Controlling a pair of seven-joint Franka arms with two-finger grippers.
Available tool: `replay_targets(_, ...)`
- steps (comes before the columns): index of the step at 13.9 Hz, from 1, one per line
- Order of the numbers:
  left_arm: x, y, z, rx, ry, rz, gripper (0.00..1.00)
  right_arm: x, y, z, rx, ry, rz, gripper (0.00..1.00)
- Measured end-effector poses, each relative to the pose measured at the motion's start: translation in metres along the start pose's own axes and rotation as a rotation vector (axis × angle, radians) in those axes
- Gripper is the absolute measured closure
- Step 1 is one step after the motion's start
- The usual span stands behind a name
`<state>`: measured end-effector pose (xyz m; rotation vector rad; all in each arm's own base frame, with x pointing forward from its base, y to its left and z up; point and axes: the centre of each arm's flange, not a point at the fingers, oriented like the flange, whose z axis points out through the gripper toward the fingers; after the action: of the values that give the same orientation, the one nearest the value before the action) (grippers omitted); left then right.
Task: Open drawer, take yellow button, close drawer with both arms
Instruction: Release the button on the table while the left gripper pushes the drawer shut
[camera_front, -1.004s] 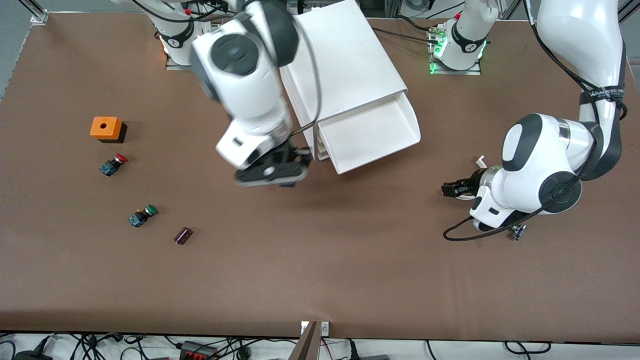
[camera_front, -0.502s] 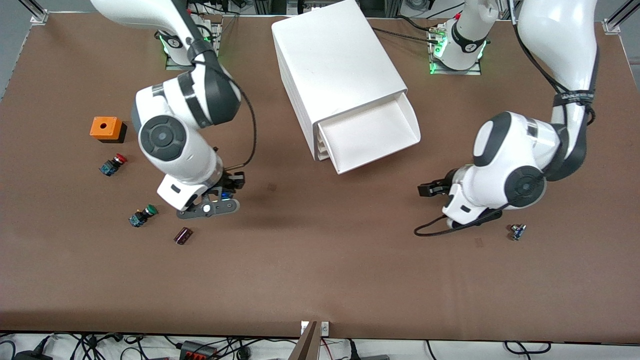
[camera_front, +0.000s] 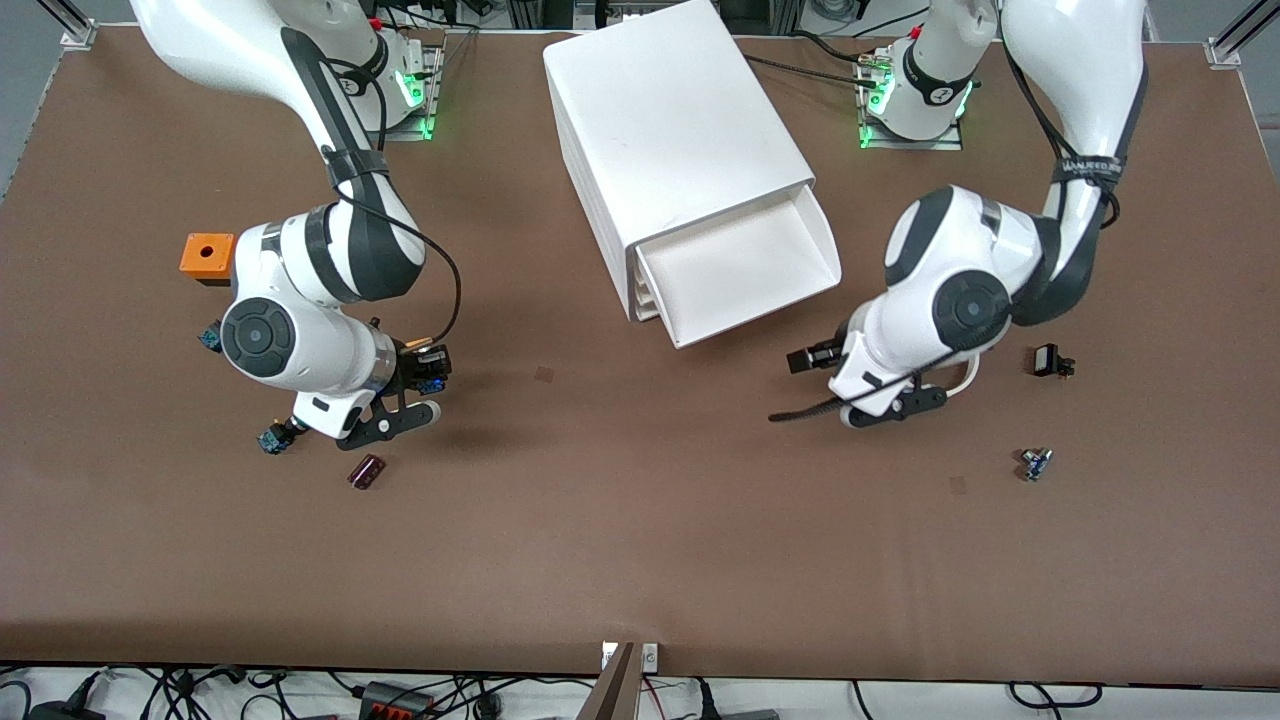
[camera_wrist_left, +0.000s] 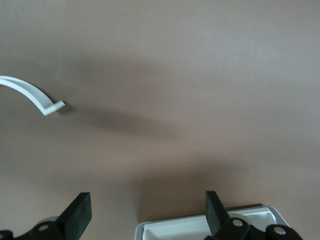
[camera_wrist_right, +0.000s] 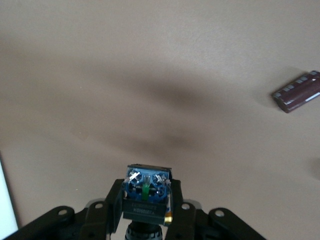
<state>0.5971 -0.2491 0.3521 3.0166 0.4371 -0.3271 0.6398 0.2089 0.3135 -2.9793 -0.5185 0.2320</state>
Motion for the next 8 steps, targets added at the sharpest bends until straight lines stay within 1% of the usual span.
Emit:
replay_targets(4,-0.04,0.021,0.018,-0.01,0.008,-0.024,0.0,0.004,0.006,0.028,-0.012,0.032,-0.014,0.59)
replay_targets(8,-0.071,0.044,0.028,-0.014,-0.001,-0.04,0.0,0.01,0.04,0.061,-0.036,0.053,-0.008,0.59)
